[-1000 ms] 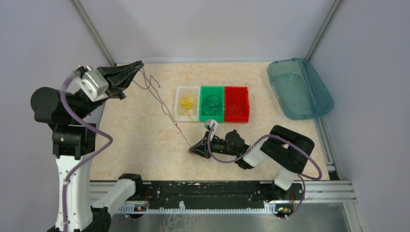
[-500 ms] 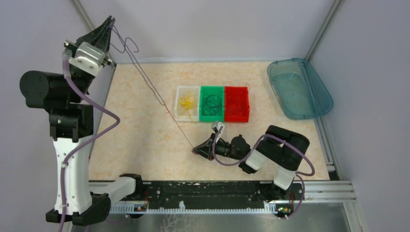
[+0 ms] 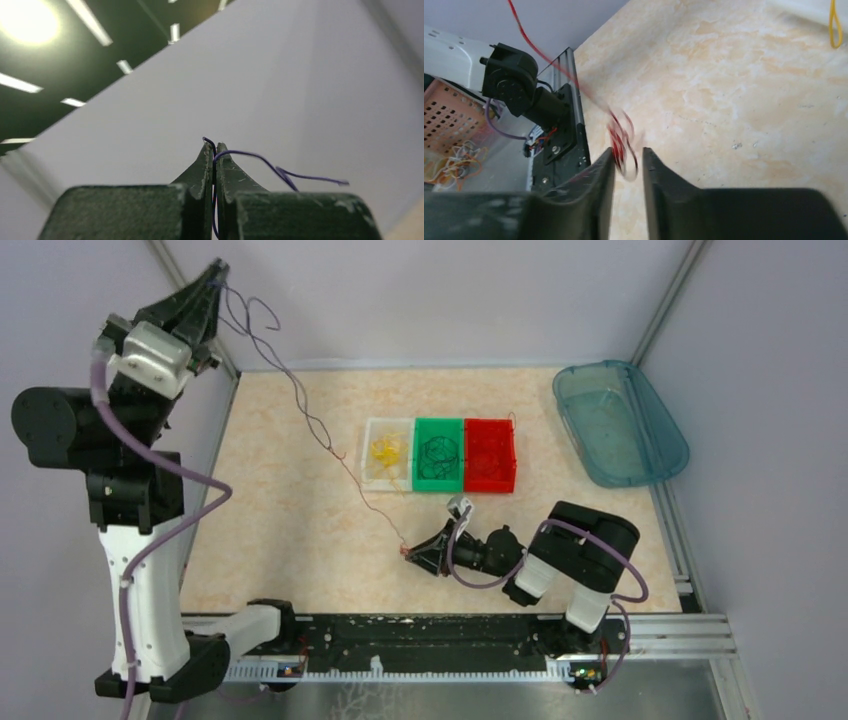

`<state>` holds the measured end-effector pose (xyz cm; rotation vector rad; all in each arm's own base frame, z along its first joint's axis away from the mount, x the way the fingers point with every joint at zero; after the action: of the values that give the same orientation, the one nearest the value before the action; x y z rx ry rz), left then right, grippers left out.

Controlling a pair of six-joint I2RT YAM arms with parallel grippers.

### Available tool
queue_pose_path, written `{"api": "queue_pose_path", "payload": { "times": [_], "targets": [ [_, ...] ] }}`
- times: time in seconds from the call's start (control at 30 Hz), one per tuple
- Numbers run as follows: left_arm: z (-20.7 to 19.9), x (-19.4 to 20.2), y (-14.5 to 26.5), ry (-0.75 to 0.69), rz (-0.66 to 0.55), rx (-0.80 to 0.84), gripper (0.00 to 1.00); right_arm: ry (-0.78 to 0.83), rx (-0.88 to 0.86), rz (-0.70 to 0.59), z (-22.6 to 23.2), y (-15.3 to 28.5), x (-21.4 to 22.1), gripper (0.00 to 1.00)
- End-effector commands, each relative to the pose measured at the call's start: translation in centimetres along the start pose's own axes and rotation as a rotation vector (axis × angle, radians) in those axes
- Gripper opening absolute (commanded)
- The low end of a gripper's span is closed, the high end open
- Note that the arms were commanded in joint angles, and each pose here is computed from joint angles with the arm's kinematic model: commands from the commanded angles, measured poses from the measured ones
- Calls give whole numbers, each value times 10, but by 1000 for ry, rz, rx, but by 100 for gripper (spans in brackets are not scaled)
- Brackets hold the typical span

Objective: Untangle the cables
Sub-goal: Untie the cable.

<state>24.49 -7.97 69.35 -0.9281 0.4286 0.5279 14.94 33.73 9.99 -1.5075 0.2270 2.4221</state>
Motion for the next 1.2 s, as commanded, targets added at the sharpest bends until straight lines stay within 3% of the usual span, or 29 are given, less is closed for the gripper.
{"api": "queue_pose_path", "payload": {
  "times": [0.0,0.1,0.2,0.23,0.47,0.67,0.87,1.17],
  "targets": [
    [-107,-20,48,468,26,506,0,-6,-58,-49,14,-6,-21,34],
    [-170,2,95,814,150,752,0,39,-131,-126,35,-13,-61,55],
    [-185,10,116,874,195,786,0,101,-173,-183,53,-16,-104,97],
    [-187,11,119,865,198,788,0,132,-171,-193,57,-15,-116,99],
    [-187,-6,125,863,173,838,0,342,-172,-211,77,-20,-175,97],
    [-187,-17,130,853,156,873,0,372,-232,-174,79,-39,-173,90],
    [-187,-22,133,832,145,886,0,326,-403,-104,97,-49,-157,81],
    [-185,-23,132,816,137,879,0,274,-510,-100,114,-52,-146,78]
  ]
}}
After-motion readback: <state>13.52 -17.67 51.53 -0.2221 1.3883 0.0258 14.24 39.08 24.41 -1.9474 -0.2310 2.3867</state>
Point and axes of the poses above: each gripper's point midway between its finger pads, its own y axis back along the fingers, its own z axis along the line the jaws close on, x = y × z, the point moved 1 cm from there along y, back along the fingers, and after that the axes turned 6 degrees about y, right-handed, at the moved point
